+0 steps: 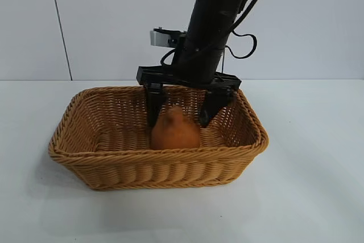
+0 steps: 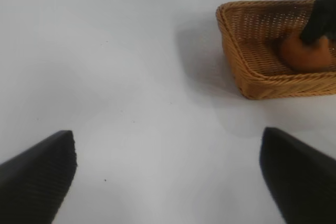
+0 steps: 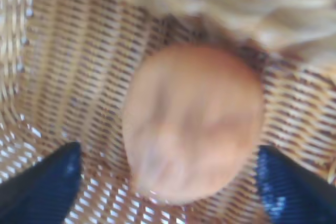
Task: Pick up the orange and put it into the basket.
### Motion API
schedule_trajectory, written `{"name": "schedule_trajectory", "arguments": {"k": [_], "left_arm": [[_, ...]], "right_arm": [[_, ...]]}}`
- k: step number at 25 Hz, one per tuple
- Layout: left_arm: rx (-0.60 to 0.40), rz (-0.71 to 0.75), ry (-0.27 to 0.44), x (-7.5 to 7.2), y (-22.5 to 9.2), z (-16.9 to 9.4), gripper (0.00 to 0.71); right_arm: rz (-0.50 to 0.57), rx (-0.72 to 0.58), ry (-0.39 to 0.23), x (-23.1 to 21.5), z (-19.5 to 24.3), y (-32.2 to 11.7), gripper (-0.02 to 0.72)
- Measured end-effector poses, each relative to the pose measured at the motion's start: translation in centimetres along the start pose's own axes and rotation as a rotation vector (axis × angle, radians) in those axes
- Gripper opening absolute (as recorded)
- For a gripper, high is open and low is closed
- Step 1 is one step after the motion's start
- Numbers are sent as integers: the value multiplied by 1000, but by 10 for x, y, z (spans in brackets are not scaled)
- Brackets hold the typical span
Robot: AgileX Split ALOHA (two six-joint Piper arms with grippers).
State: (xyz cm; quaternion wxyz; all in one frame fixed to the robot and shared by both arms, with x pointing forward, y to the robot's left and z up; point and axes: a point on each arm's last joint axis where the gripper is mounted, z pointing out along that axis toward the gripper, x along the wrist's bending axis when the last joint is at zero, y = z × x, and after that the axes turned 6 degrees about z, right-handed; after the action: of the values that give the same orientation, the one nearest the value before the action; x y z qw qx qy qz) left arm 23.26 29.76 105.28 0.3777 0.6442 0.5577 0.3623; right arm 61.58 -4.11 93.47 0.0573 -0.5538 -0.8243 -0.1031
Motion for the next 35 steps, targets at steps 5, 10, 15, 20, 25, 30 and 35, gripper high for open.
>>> {"name": "schedule_trajectory", "arguments": {"k": [5,10,15,20,25,30,35], "left_arm": [[1,0,0,0,0,0,672],[1,0,0,0,0,0,672],[1,0,0,0,0,0,672],[1,0,0,0,0,0,672],[1,0,0,0,0,0,672],[1,1,2,0,0,0,672],[1,1,2,0,0,0,672]], "right_arm": [[-6,16,-6,0,-6,-2,693],[-38,16,-30,5,-36,-3,694],[-52,-131,-86,11,-86,15,694],[-73,-266,-158,11,-125,24,694],[-30,-302,-205,-15,-143,26,694],[88,-315,-243,-72,-155,29,694],[215,-327,-285,-136,-170,24,694]]}}
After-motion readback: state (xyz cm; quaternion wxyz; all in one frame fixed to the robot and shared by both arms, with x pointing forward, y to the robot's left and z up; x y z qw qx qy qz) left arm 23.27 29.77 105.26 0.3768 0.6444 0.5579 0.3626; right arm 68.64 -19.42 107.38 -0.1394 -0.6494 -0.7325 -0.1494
